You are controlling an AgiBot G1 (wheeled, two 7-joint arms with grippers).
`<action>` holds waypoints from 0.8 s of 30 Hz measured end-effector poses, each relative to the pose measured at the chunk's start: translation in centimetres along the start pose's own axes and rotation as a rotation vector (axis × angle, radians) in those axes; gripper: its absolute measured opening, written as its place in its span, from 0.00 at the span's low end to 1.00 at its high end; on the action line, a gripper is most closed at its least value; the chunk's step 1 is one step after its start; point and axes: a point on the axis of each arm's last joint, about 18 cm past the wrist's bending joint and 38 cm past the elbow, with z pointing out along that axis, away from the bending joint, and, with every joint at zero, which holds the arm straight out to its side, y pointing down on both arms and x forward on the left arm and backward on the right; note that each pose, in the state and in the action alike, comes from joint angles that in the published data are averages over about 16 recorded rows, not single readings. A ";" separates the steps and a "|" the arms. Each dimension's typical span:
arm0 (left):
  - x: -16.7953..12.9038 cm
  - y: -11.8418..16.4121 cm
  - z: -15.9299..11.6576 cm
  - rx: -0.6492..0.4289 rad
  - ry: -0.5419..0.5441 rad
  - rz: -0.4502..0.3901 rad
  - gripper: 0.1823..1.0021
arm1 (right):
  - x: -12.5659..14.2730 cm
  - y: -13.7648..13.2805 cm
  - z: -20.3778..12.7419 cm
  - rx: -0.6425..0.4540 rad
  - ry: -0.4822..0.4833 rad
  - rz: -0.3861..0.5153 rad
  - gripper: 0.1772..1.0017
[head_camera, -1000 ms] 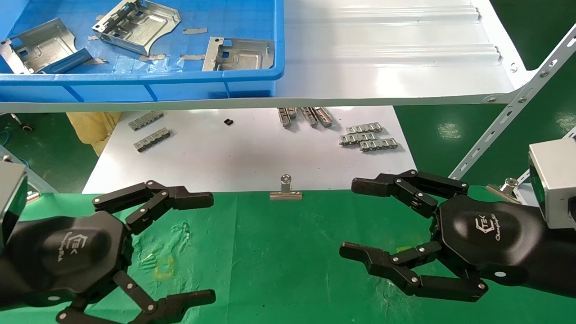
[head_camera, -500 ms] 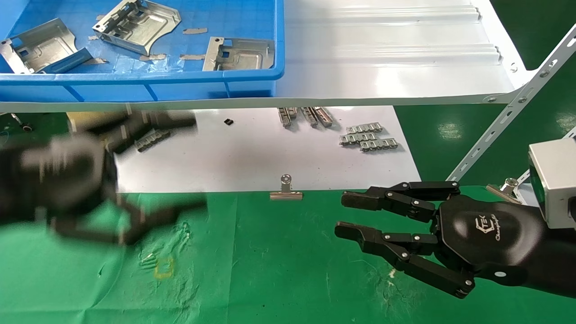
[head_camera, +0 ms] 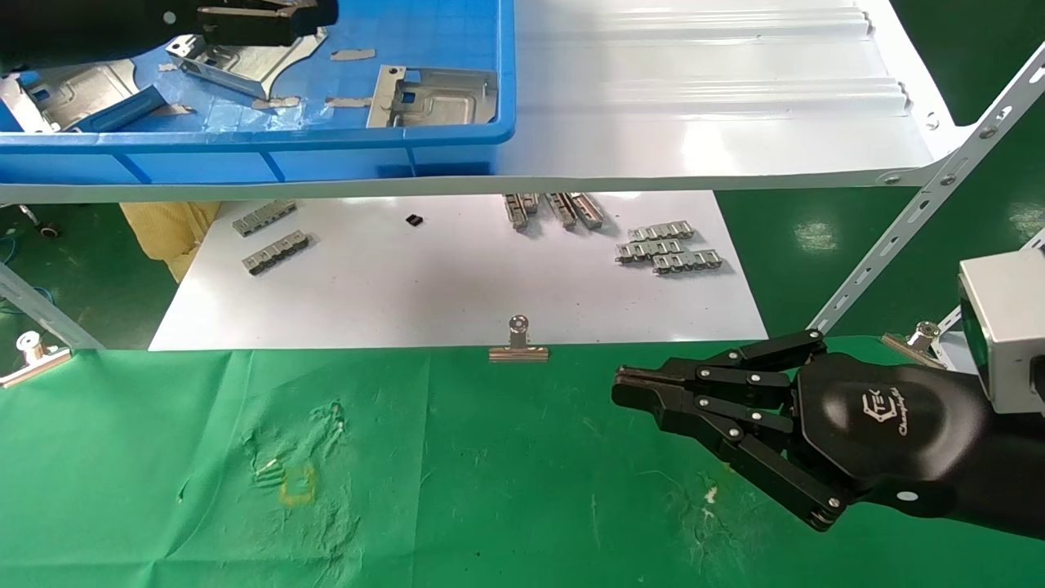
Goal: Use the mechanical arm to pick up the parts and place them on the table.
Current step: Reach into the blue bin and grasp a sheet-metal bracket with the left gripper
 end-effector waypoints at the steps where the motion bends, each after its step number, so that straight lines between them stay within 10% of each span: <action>1: -0.7 0.1 0.5 -0.015 -0.037 -0.005 1.00 | 0.0 0.0 0.0 0.000 0.000 0.000 0.09; 10: -4.5 2.2 2.1 -0.113 -0.266 -0.033 0.98 | 0.0 0.0 0.0 0.000 0.000 0.000 0.03; 24: -5.1 3.0 2.0 -0.148 -0.298 -0.041 0.82 | 0.0 0.0 0.0 0.000 0.000 0.000 0.15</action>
